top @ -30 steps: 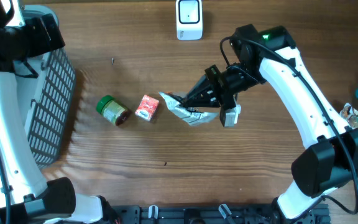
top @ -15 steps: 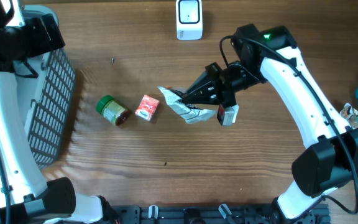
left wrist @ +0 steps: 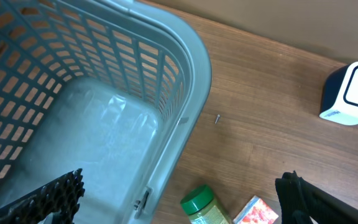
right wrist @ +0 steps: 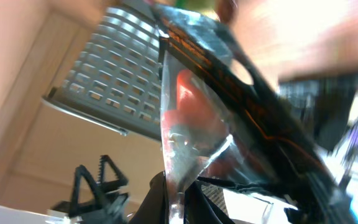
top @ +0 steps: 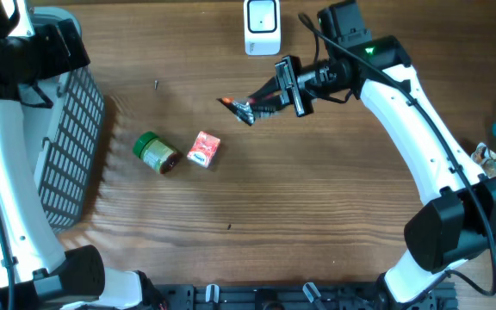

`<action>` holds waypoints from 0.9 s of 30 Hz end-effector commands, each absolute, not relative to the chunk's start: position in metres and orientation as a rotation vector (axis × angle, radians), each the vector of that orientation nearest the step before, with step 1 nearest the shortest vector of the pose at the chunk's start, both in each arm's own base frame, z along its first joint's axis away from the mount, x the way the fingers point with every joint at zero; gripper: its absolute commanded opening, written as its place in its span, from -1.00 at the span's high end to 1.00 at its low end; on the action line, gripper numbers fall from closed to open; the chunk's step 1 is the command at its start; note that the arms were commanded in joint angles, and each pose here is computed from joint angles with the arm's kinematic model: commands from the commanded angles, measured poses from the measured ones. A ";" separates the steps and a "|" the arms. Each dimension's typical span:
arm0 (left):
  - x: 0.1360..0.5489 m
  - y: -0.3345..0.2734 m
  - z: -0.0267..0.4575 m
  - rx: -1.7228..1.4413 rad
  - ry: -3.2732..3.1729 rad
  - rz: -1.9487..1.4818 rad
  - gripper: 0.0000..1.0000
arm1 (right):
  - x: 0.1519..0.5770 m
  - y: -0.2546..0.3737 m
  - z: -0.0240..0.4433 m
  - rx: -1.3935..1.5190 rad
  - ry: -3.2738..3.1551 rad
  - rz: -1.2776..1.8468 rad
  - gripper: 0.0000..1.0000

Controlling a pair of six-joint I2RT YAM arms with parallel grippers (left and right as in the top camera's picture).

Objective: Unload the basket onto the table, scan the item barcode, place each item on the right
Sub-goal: 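Hold the wrench packet's barcode in front of the white scanner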

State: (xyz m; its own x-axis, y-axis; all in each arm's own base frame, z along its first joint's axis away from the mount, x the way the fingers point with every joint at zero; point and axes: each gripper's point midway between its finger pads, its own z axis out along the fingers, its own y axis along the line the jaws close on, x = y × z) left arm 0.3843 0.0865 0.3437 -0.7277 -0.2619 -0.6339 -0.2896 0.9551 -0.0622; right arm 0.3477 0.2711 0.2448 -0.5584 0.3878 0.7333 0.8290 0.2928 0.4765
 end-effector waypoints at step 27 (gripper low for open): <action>0.385 0.087 0.348 -0.367 2.411 0.058 -1.00 | 0.568 0.294 0.156 -1.161 -2.130 -2.016 0.91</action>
